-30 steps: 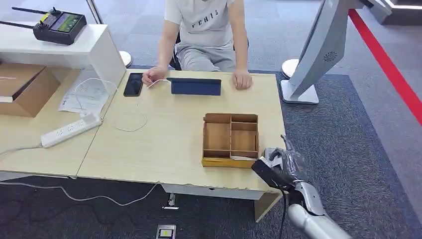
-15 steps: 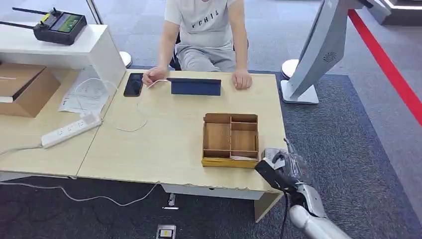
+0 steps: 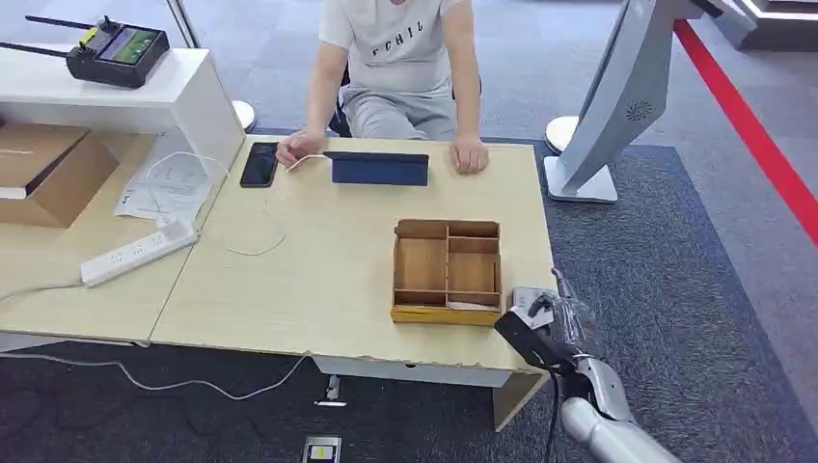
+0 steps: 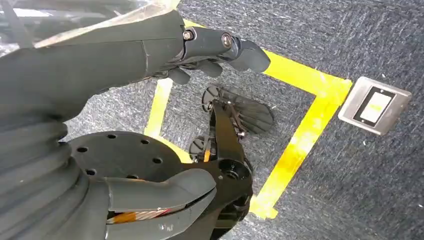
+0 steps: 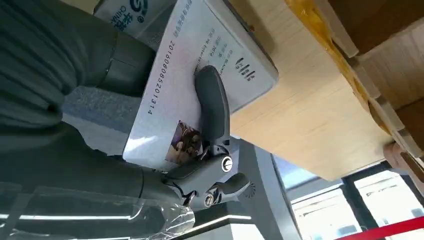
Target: Pass the card to the sensor for recognition and then transmit it.
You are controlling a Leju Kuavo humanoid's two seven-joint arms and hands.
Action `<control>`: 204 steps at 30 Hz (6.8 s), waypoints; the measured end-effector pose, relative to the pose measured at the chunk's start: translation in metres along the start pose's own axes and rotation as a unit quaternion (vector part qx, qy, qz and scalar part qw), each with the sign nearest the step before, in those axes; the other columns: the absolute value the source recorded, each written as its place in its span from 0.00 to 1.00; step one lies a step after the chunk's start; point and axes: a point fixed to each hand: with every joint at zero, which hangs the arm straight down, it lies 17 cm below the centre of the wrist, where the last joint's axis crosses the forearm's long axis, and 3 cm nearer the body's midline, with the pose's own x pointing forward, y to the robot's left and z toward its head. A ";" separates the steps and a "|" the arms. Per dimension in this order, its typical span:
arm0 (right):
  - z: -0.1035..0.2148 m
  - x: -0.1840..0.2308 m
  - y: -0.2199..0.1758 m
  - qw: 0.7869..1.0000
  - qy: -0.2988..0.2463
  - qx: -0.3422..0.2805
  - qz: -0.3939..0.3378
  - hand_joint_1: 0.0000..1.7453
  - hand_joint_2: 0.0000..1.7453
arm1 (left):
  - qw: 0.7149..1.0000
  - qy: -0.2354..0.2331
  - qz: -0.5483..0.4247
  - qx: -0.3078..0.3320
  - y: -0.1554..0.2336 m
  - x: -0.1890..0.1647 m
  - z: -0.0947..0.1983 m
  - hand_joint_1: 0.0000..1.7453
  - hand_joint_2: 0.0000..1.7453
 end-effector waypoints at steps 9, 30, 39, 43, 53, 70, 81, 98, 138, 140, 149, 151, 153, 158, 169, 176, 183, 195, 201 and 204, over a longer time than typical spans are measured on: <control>-0.004 0.002 -0.004 1.000 -0.006 -0.004 0.005 1.00 1.00 | 1.000 0.001 0.003 0.001 0.000 -0.001 0.000 0.00 1.00; -0.054 0.192 -0.211 0.959 -0.191 -0.200 0.065 1.00 1.00 | 1.000 -0.004 -0.008 -0.005 -0.001 0.000 0.000 0.00 1.00; -0.074 0.257 -0.254 0.946 -0.236 -0.206 0.089 1.00 1.00 | 1.000 -0.007 -0.020 -0.022 -0.017 0.017 -0.002 0.00 1.00; -0.085 0.278 -0.253 0.941 -0.243 -0.207 0.115 1.00 1.00 | 0.999 -0.007 -0.022 -0.031 -0.025 0.022 -0.002 0.00 1.00; -0.117 0.291 -0.228 0.943 -0.224 -0.169 0.180 1.00 1.00 | 0.998 0.005 -0.037 -0.041 -0.035 0.017 -0.001 0.00 1.00; -0.140 0.275 -0.198 0.946 -0.194 -0.132 0.224 1.00 1.00 | 0.997 0.016 -0.047 -0.058 -0.045 0.017 0.000 0.00 1.00; -0.145 0.263 -0.188 0.947 -0.183 -0.121 0.235 0.00 0.00 | 0.997 -0.015 -0.053 -0.061 -0.047 0.029 0.000 0.00 1.00; -0.145 0.256 -0.195 0.949 -0.189 -0.142 0.209 0.00 0.00 | 0.996 -0.021 -0.024 -0.078 -0.060 0.046 0.000 0.00 1.00; 0.023 0.127 -0.131 0.981 -0.148 -0.111 -0.066 0.00 0.00 | 0.998 -0.016 -0.028 -0.055 -0.026 0.003 0.005 0.00 1.00; 0.029 0.129 -0.129 0.981 -0.149 -0.107 -0.069 0.00 0.00 | 0.998 -0.016 -0.016 -0.051 -0.024 0.002 0.005 0.00 1.00; 0.039 0.142 -0.135 0.977 -0.164 -0.111 -0.081 0.00 0.00 | 0.999 -0.014 -0.012 -0.049 -0.022 0.000 0.005 0.00 1.00; 0.040 0.144 -0.136 0.976 -0.166 -0.111 -0.083 0.00 0.00 | 0.999 -0.014 -0.012 -0.048 -0.022 0.000 0.005 0.00 1.00; 0.041 0.145 -0.137 0.976 -0.168 -0.112 -0.084 0.00 0.00 | 0.999 -0.014 -0.012 -0.048 -0.022 0.000 0.005 0.00 1.00; 0.043 0.149 -0.141 0.974 -0.175 -0.120 -0.075 0.00 0.00 | 0.999 -0.025 -0.016 -0.042 -0.019 0.003 0.005 0.00 1.00; 0.046 0.154 -0.116 0.985 -0.145 -0.098 -0.012 0.00 1.00 | 0.999 -0.023 -0.024 -0.039 -0.019 0.003 0.004 0.00 1.00; 0.041 0.170 -0.098 0.982 -0.155 -0.072 0.077 0.00 1.00 | 0.999 -0.022 -0.019 -0.030 -0.017 0.004 0.003 0.00 1.00; 0.041 0.176 -0.086 0.981 -0.159 -0.049 0.095 0.00 1.00 | 0.999 -0.017 -0.018 -0.029 -0.015 0.001 0.003 0.00 1.00; 0.038 0.186 -0.071 0.969 -0.176 0.002 0.173 0.00 1.00 | 0.999 -0.021 -0.019 -0.031 -0.016 0.002 0.004 0.00 1.00; 0.038 0.190 -0.072 0.968 -0.179 0.006 0.174 0.00 1.00 | 0.999 -0.019 -0.018 -0.034 -0.017 0.002 0.004 0.00 1.00; 0.039 0.191 -0.070 0.968 -0.182 0.010 0.169 0.00 1.00 | 0.999 -0.017 -0.018 -0.037 -0.018 0.001 0.004 0.00 1.00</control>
